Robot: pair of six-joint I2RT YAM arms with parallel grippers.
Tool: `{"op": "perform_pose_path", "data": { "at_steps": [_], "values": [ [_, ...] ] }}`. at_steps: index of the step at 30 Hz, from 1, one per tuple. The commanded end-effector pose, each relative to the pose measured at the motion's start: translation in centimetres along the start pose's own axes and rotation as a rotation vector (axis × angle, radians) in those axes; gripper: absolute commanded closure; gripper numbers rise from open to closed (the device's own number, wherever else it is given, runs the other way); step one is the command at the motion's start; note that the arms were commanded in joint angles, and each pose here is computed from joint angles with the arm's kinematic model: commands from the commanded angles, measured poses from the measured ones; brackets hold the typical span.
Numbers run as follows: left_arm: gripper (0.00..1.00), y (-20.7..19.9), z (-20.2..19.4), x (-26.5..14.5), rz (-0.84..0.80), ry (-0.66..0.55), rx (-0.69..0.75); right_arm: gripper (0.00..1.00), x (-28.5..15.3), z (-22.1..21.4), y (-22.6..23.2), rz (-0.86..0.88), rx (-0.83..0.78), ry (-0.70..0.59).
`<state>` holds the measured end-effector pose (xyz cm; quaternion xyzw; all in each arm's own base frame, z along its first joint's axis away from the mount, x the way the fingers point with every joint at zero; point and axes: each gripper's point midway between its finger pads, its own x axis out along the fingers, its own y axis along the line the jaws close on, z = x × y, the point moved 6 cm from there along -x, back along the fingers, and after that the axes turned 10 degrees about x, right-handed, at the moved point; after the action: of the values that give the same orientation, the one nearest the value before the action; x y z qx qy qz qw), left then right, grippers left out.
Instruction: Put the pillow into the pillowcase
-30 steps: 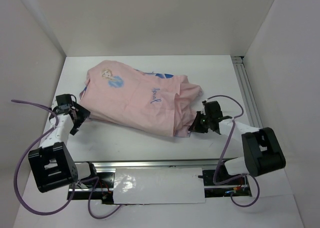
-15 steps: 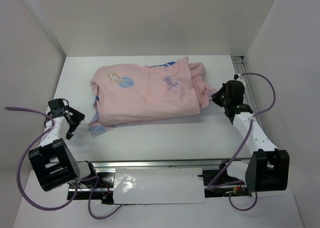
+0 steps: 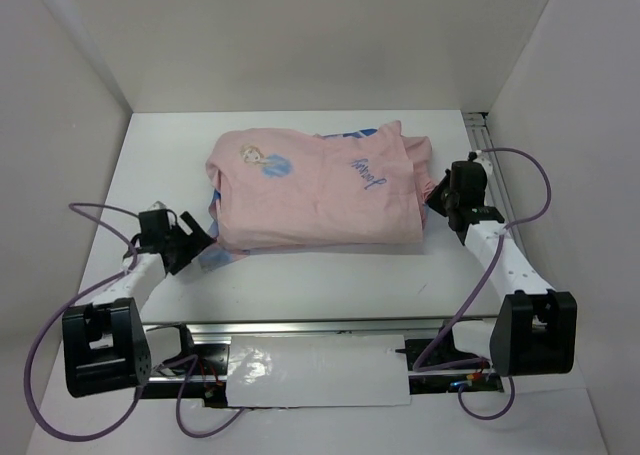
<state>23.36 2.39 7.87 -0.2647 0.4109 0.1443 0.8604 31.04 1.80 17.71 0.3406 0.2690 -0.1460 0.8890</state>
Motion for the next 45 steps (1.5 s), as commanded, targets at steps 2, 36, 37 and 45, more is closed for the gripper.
{"op": "perform_pose_path", "data": {
  "at_steps": [2, 36, 37, 45],
  "values": [
    [0.05, -1.7, -3.2, 0.4, -0.016, 0.073, 0.116, 1.00, 0.0, 0.7, 0.7, 0.031, -0.006, -0.017],
    [0.01, -7.4, -7.5, -0.8, 0.336, 0.144, 0.477, 1.00, -1.2, 0.8, 1.5, 0.099, -0.035, -0.003],
    [0.01, -6.9, -7.4, -0.5, 0.388, 0.155, 0.474, 1.00, -1.2, 0.8, 1.5, 0.099, -0.035, -0.003],
    [0.01, -4.4, -6.7, 0.7, 0.528, 0.235, 0.359, 1.00, -1.8, 1.7, 1.5, 0.083, -0.041, -0.052]
  ]
}}
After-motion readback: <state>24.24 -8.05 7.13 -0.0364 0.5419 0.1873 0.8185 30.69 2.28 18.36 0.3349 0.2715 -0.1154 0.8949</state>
